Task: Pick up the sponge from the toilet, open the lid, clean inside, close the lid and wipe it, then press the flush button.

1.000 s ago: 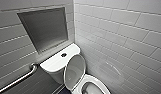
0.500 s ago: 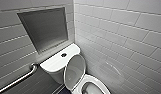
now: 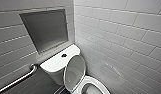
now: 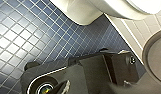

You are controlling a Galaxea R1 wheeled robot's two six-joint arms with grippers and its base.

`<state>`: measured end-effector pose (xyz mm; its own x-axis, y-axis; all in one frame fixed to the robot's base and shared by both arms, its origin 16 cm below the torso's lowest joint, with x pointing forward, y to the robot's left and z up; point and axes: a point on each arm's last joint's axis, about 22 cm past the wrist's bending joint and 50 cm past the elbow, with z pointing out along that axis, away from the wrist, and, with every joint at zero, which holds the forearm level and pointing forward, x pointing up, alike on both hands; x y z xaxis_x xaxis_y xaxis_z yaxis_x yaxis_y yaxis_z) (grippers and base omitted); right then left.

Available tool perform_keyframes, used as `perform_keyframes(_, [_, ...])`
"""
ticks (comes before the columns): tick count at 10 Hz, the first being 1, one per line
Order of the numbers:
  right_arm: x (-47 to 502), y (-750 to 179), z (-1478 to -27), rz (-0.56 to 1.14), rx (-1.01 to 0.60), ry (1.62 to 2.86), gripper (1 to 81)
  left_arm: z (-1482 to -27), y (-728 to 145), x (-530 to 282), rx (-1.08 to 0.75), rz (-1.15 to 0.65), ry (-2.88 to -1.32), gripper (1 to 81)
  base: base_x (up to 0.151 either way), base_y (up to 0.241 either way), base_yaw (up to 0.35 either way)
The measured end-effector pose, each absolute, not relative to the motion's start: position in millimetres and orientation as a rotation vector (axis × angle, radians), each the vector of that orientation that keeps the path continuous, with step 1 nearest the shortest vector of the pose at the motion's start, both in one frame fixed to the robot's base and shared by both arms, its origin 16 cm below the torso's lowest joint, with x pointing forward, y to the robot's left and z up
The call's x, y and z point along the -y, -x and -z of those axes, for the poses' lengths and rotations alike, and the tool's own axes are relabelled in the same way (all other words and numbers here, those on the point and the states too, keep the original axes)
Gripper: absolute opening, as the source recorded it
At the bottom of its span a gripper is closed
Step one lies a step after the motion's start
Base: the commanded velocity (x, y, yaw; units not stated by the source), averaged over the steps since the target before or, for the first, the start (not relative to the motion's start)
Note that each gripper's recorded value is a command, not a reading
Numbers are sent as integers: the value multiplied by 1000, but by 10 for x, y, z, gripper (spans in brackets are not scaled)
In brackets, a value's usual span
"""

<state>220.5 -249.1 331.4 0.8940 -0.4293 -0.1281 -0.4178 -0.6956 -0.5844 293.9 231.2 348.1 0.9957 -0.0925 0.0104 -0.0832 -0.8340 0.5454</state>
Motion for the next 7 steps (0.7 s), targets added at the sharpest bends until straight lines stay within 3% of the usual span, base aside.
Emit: perform_keyframes(7, [2696, -3636, -3611, 130, -499, 2380, 10, -3029, -2073, -2209, 38, 289, -2548, 811, 0, 0, 0])
